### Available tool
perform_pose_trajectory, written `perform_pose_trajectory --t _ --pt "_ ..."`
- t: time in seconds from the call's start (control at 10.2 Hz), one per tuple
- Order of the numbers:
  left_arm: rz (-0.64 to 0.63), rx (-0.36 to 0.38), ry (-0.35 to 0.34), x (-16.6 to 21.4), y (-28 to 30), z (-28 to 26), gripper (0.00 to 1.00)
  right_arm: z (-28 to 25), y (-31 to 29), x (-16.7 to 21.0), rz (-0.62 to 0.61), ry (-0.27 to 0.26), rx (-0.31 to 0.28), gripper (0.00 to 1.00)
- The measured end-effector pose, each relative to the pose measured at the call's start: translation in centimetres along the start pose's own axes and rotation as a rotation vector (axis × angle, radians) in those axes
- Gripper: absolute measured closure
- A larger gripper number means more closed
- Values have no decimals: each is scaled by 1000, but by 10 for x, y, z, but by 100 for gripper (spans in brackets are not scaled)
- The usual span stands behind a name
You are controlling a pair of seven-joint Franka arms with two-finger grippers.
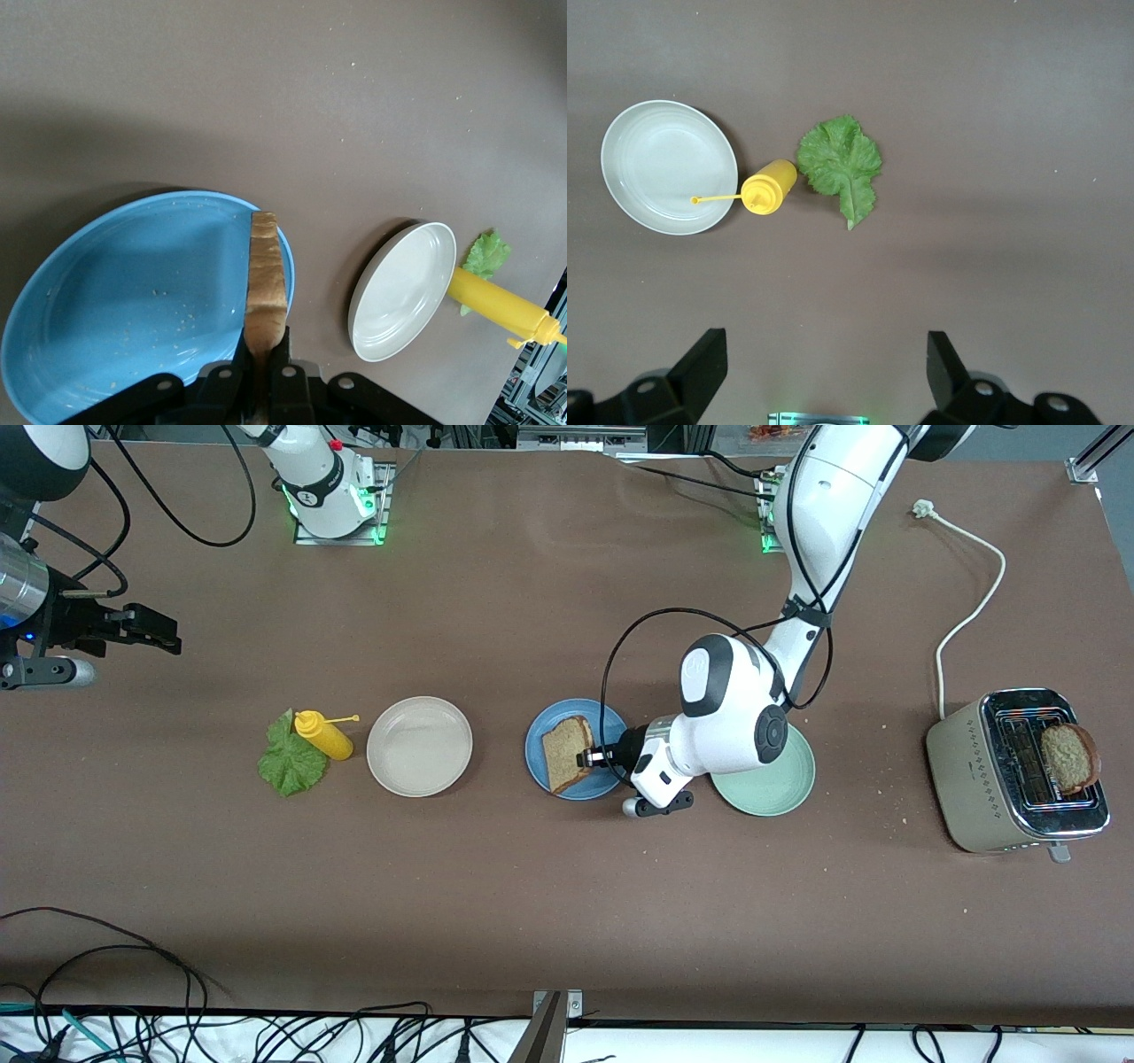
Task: Make sandwich in blue plate with both arms
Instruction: 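Lower the bread onto the blue plate and open the left gripper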
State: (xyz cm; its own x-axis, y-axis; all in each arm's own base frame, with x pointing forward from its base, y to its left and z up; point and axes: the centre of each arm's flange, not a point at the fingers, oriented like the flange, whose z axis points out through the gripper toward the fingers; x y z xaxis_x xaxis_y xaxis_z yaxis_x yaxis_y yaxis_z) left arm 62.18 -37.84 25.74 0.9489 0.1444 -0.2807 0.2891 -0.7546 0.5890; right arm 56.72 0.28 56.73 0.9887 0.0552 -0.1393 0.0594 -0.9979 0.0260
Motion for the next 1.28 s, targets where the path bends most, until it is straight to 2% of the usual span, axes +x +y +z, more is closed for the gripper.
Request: perform_pose_trajectory --t 0.39,0.88,1.28 --pt "-12 1 -13 -1 1 0 91 0 -1 0 12 0 0 0" --pt "-18 24 -88 -14 -3 18 91 0 -1 0 12 0 0 0" --pt "-23 26 -90 -13 -6 21 91 0 -1 0 11 0 0 0"
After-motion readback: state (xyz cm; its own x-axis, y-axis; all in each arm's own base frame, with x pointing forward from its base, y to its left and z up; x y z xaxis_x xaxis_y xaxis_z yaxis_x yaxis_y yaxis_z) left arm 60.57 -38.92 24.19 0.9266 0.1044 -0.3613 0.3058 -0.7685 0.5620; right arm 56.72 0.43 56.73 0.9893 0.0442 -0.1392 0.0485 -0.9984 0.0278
